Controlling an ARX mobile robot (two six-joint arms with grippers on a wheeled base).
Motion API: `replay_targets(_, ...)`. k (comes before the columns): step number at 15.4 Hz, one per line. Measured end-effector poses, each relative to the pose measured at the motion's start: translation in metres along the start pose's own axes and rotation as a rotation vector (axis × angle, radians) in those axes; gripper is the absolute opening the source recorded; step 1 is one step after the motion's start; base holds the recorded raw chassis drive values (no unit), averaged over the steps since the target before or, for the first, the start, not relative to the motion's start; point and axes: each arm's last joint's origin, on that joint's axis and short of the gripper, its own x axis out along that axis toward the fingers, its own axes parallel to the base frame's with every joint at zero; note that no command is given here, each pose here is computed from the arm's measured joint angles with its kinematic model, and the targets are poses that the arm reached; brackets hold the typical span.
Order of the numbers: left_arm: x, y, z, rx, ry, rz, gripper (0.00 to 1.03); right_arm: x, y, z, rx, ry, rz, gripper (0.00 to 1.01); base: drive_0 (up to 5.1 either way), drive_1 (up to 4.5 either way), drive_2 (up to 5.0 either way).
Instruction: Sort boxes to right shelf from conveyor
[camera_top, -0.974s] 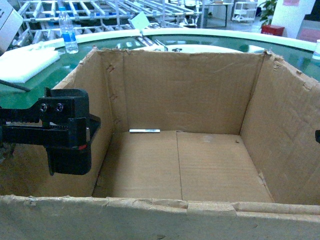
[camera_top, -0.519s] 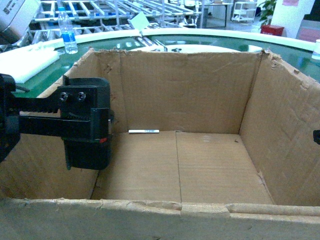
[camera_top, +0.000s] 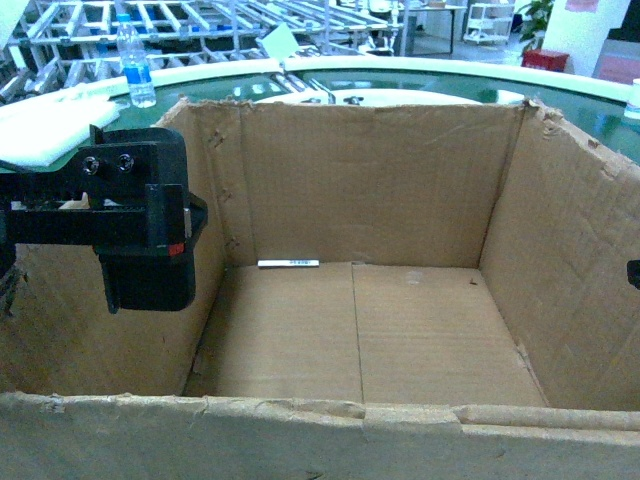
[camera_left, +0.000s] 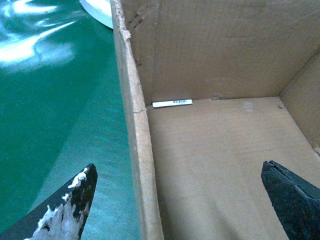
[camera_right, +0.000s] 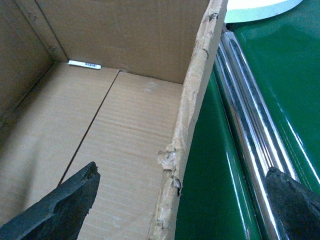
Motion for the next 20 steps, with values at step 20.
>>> replay_targets(20, 0.0017, 0.0010, -0.0011, 0.001, 0.007, 0.009, 0.95, 0.0000, 0.0001, 0.0000, 0.000, 0.000, 0.001, 0.87, 0.0, 0.00, 0.0)
